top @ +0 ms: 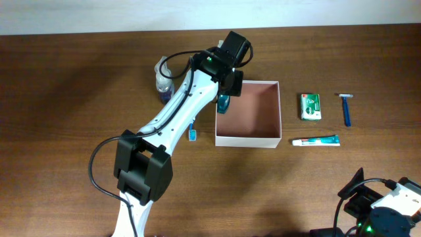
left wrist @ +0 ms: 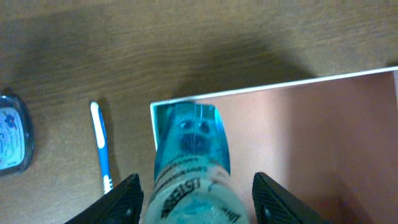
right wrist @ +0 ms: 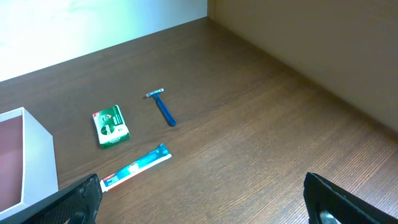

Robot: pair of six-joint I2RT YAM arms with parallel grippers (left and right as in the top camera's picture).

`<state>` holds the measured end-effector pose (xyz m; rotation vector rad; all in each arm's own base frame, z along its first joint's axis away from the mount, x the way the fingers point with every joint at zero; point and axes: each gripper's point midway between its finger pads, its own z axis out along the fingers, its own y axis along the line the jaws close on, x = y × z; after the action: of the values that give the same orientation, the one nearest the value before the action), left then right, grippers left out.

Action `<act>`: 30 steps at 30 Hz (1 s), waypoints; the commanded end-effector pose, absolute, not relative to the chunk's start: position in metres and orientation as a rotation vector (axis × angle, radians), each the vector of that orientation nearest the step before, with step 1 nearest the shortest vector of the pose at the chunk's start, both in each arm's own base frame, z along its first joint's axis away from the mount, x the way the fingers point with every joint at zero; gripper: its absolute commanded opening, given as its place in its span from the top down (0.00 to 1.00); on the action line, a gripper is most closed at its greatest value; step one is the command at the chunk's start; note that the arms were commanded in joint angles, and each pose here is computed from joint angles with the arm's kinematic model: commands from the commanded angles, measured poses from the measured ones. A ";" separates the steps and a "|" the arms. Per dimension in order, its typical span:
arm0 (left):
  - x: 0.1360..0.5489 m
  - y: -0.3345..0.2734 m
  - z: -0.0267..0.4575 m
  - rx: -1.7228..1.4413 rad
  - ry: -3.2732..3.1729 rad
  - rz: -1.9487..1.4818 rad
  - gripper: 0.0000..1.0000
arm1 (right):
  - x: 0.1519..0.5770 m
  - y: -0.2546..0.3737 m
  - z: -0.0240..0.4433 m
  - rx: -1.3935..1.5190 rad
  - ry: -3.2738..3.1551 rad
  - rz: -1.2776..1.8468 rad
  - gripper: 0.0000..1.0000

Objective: Pack container
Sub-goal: 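Lower the bottle into the box's left corner and open gripper, then move the left gripper back to the clear pump bottle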

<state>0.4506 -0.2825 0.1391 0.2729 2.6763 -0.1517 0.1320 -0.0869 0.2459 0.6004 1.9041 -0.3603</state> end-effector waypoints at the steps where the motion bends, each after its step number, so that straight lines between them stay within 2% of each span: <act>1: 0.458 -0.286 0.162 0.264 2.611 -0.157 0.40 | 0.131 -0.086 0.252 0.601 1.883 -0.345 0.01; 6: 0.469 -0.289 0.195 0.325 2.524 -0.165 0.34 | 0.131 -0.086 0.252 0.601 1.883 -0.345 0.01; 12: 0.489 -0.279 0.294 0.308 2.314 -0.228 0.33 | 0.131 -0.086 0.252 0.601 1.883 -0.345 0.01; 14: 0.493 -0.268 0.325 0.278 2.253 -0.243 0.23 | 0.131 -0.086 0.252 0.601 1.883 -0.345 0.01; 16: 0.494 -0.255 0.347 0.244 2.215 -0.250 0.01 | 0.131 -0.086 0.252 0.601 1.883 -0.345 0.01; 17: 0.494 -0.248 0.355 0.229 2.203 -0.249 0.01 | 0.131 -0.086 0.252 0.601 1.883 -0.345 0.01; 20: 0.491 -0.220 0.359 0.182 2.230 -0.186 0.01 | 0.131 -0.086 0.252 0.601 1.883 -0.345 0.01; 25: 0.476 -0.140 0.327 0.064 2.410 0.106 0.01 | 0.131 -0.086 0.252 0.601 1.883 -0.345 0.01; 30: 0.464 -0.102 0.303 0.069 2.560 0.110 0.02 | 0.131 -0.086 0.252 0.601 1.883 -0.345 0.01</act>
<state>0.4630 -0.1185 0.3022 0.0453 2.5484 0.1050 0.1320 -0.0869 0.2459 0.6004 1.9041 -0.3603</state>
